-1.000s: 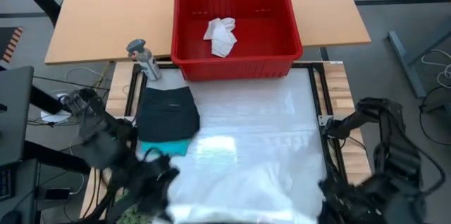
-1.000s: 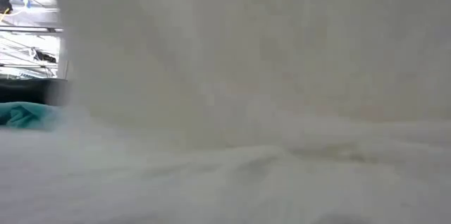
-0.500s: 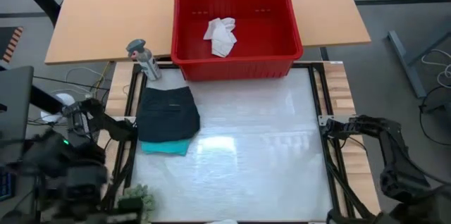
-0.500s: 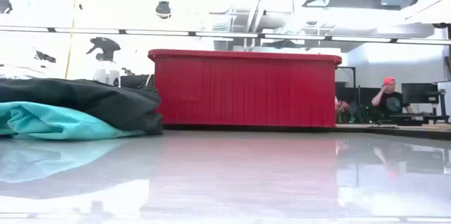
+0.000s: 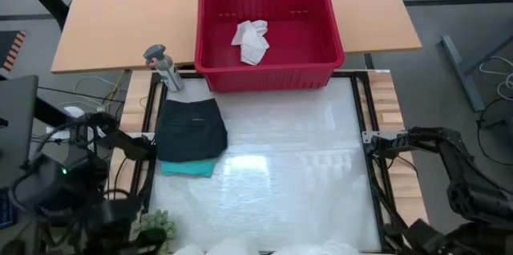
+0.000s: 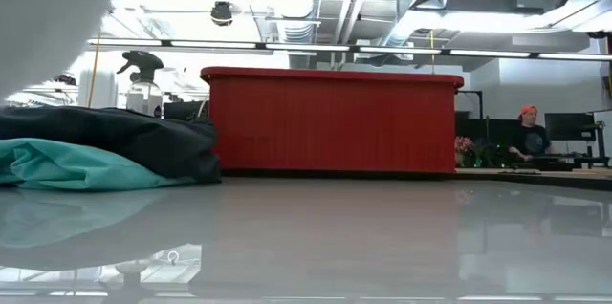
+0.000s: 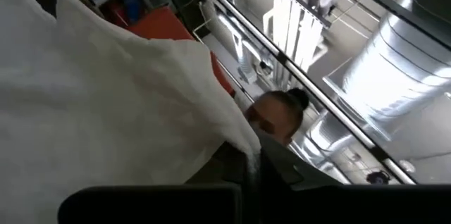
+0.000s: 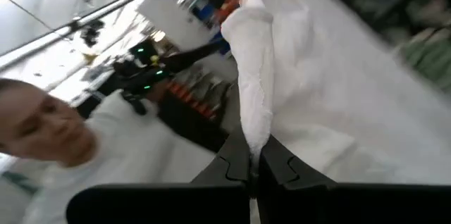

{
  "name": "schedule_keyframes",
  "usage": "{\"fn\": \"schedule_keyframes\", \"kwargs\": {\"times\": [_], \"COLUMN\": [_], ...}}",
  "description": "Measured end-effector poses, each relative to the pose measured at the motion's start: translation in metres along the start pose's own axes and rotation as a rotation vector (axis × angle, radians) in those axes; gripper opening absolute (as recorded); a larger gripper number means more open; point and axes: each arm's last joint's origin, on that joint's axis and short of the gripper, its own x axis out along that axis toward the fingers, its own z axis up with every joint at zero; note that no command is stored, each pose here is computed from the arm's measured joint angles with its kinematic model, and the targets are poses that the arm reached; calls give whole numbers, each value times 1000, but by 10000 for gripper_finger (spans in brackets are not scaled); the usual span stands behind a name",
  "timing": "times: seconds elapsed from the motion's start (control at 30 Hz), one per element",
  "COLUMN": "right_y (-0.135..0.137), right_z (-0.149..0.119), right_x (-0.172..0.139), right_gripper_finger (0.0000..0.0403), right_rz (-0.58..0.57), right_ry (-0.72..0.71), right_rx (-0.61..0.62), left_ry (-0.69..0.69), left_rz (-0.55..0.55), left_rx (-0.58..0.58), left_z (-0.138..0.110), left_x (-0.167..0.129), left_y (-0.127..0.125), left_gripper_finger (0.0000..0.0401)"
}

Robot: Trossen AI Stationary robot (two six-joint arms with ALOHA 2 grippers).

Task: Fold laundry
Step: Fold the white dress

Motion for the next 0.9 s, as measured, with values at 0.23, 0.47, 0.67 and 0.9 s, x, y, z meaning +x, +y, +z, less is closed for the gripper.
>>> {"fn": "schedule_keyframes", "kwargs": {"times": [0.23,0.47,0.67,0.9], "right_y": [2,-25,-77,-128], "right_z": [-17,-41,-47,-35], "right_x": [-9,-16,-11,38], "right_gripper_finger": [24,24,24,29], "right_rz": [-53,-276,-764,-1011], "right_ry": [-21,57,168,229], "right_rx": [155,356,570,481], "left_ry": [81,313,479,461], "left_rz": [60,534,985,1480], "left_rx": [-35,-269,-185,209], "left_z": [-11,-33,-30,-1], "left_x": [5,-16,-51,-87], "left_y": [13,48,84,128], "left_gripper_finger": [0,0,0,0]}}
